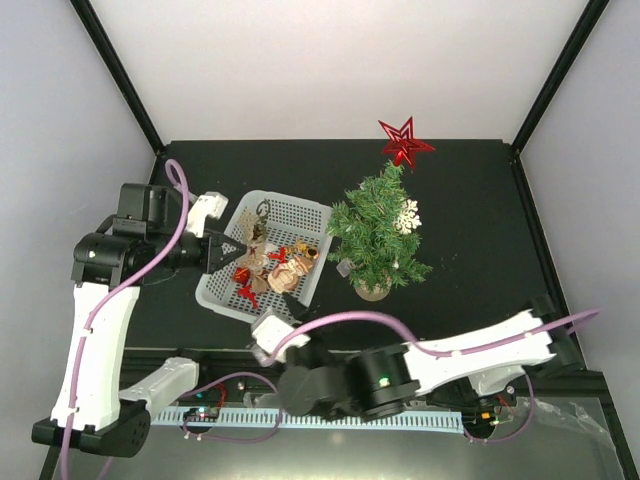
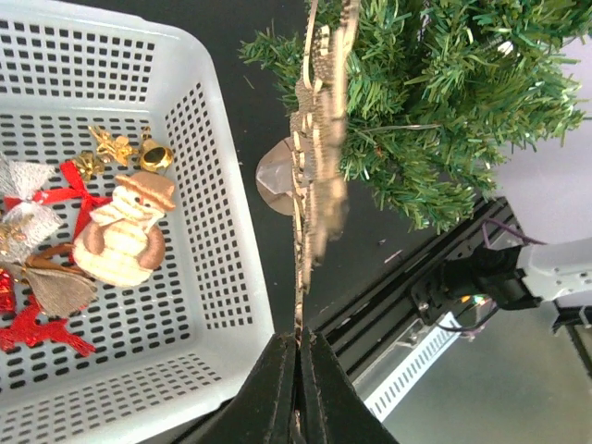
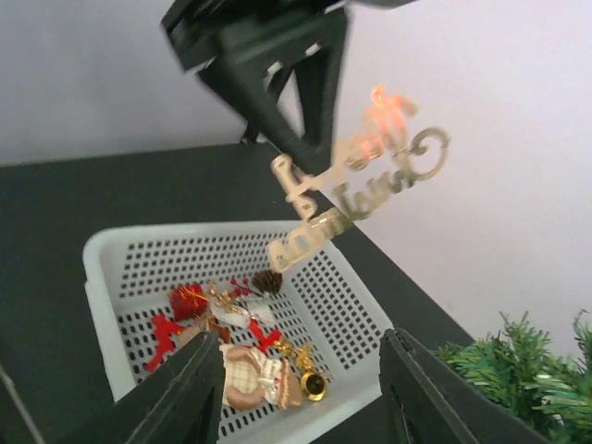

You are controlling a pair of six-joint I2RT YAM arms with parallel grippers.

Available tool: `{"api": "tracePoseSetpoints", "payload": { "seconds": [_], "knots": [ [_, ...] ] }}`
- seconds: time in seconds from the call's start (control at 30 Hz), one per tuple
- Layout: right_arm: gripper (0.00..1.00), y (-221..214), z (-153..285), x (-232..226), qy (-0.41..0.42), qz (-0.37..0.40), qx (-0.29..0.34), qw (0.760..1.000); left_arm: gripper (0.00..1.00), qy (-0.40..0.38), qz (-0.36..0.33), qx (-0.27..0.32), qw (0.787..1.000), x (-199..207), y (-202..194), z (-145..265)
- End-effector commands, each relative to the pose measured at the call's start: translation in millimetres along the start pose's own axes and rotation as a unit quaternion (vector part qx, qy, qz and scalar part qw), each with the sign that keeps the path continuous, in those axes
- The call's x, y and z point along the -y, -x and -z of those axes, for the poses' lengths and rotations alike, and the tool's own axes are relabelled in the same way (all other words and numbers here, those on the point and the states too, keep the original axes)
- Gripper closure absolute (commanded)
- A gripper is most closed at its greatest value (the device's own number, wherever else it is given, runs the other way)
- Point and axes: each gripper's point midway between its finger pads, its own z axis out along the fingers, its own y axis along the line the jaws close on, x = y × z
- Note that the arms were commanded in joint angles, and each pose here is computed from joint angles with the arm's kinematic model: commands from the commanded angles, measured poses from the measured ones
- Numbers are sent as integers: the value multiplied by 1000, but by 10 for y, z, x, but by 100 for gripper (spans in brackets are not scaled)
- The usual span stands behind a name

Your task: Decorate the small christmas tree

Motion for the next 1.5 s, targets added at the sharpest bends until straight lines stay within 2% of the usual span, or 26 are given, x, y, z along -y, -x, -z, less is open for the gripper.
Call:
{"api": "tracePoseSetpoints", "payload": {
  "seconds": [0.0, 0.3, 0.53, 0.57, 0.7, 0.93, 1.23, 1.47],
  "knots": [
    [53, 39, -102, -94, -83, 12, 6, 996, 98, -39, 38, 20, 998, 111, -37, 90],
    [53, -102, -290, -449, -136, 92, 31, 986, 99, -71, 58, 38, 995, 167, -191, 130],
    [50, -86, -434, -658, -197, 169, 55, 964, 98, -102, 58, 52, 992, 273, -285, 181],
    [50, -75, -482, -737, -201, 207, 50, 956, 98, -104, 56, 53, 992, 283, -301, 184],
    [51, -112, -563, -921, -201, 245, 58, 947, 99, -106, 52, 56, 991, 297, -360, 185],
    [54, -20, -548, -933, -205, 291, 63, 933, 99, -98, 44, 66, 992, 296, -410, 205],
    [54, 111, -461, -732, -211, 299, 61, 929, 98, -98, 69, 78, 990, 243, -388, 205],
    [54, 290, -355, -441, -219, 260, 61, 938, 98, -117, 83, 85, 986, 252, -406, 198]
  ]
}}
